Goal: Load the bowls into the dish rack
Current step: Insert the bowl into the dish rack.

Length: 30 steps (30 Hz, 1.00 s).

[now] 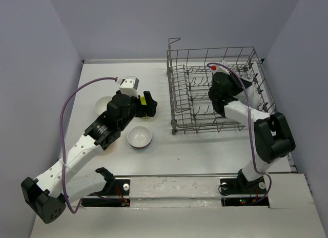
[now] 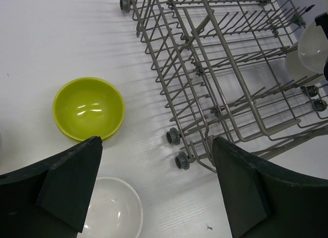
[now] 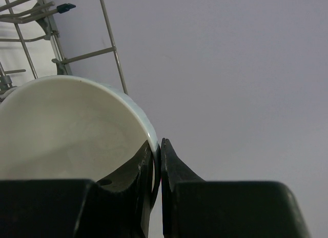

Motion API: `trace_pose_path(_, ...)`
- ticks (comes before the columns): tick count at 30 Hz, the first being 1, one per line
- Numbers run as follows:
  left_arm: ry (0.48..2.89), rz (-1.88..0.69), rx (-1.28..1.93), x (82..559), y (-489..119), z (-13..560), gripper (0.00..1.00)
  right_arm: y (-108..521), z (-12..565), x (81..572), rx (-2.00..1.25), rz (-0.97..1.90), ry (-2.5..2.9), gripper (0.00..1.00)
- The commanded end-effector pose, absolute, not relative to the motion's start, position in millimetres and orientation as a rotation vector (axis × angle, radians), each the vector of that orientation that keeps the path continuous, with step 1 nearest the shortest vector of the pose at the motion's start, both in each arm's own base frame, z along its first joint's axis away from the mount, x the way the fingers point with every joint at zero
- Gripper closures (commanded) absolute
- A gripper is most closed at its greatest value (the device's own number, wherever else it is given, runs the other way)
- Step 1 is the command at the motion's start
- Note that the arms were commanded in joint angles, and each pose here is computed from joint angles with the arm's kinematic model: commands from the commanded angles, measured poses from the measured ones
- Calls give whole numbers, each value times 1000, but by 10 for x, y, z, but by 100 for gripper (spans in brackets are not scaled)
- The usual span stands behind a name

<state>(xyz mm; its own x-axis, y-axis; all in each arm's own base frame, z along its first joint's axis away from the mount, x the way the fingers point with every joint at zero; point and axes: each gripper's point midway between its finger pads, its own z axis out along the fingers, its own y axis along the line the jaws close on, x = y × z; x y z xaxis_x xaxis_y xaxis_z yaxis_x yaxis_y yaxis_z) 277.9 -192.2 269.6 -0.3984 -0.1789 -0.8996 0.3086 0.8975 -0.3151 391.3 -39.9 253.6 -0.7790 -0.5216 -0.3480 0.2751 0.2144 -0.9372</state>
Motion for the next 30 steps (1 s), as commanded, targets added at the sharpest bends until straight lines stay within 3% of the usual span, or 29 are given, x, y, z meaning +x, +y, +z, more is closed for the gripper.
trace_pose_path(1, 1852, -566, 106, 2797, -1983, 2897, 2, -465, 2646, 3844, -164, -1593, 1859, 99)
trace_pose_path(30, 1856, -574, 114, 2782, -1994, 2873, 1, -297, 2668, 3806, -249, -1606, 1860, 99)
